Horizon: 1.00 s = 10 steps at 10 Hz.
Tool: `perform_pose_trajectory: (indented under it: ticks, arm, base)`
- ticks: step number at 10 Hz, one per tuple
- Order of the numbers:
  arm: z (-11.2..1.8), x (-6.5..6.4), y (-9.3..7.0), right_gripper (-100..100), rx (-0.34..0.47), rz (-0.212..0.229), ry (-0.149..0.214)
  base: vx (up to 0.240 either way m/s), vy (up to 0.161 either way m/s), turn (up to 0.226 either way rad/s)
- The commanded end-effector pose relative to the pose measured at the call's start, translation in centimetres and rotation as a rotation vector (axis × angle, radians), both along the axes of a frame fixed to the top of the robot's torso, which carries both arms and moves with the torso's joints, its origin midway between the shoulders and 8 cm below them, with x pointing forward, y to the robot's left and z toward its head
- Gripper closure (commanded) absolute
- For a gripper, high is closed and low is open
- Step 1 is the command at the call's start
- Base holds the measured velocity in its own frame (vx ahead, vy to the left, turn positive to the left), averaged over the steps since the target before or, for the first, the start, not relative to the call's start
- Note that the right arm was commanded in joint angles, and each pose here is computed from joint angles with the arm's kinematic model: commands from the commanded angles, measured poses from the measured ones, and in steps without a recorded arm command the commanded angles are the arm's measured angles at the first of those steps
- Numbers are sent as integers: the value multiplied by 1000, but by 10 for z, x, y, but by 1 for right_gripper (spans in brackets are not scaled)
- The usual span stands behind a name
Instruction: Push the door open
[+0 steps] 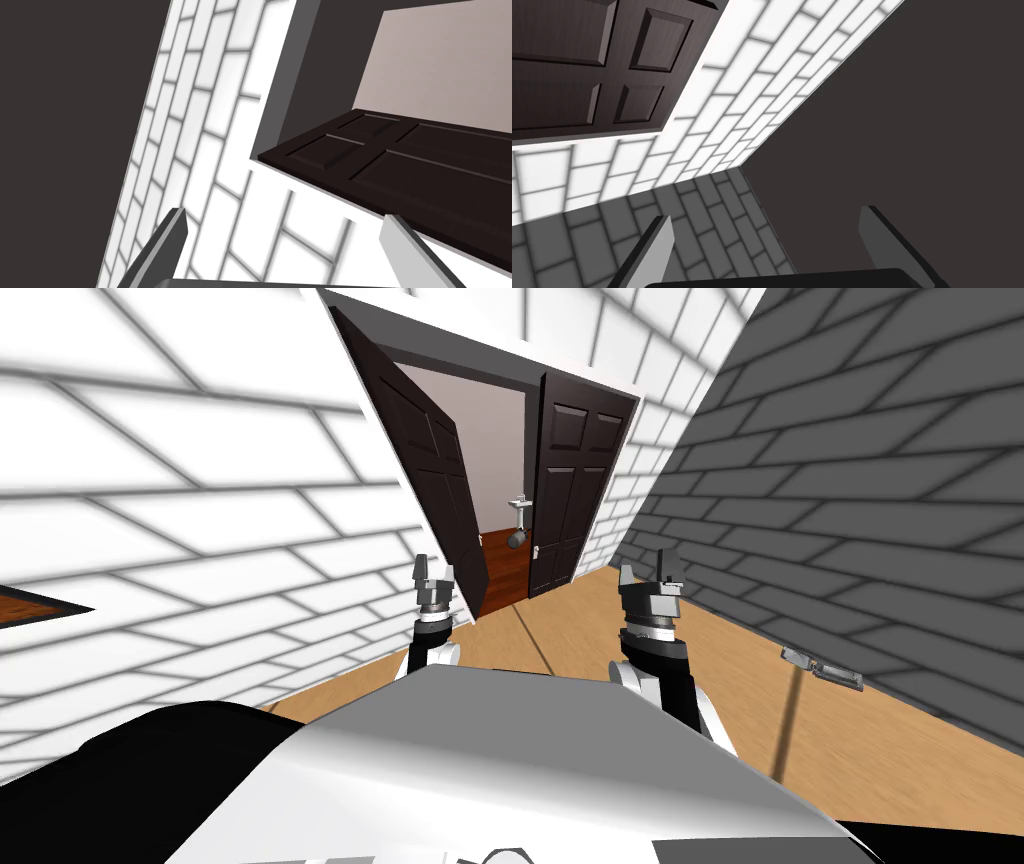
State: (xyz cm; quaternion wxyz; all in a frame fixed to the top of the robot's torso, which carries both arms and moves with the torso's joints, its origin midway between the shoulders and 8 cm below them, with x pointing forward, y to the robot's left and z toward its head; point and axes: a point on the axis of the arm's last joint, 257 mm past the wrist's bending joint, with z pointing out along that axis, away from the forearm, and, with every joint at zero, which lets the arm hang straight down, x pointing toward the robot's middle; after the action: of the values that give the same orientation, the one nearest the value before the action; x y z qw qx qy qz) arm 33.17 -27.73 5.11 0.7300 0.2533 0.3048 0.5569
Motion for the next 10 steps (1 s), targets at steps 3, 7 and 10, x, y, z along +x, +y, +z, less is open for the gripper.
perform_pose_trajectory:
  ticks: [3, 7, 10]
  arm:
    - [-20, 14, 1, -100, 12, 19, 31]
    - [-46, 31, 2, -100, 29, 40, 71]
    - [-63, 42, 3, -100, 40, 53, 97]
  base:
    - [99, -19, 61]
    - [101, -39, 57]
    - [95, -38, 56]
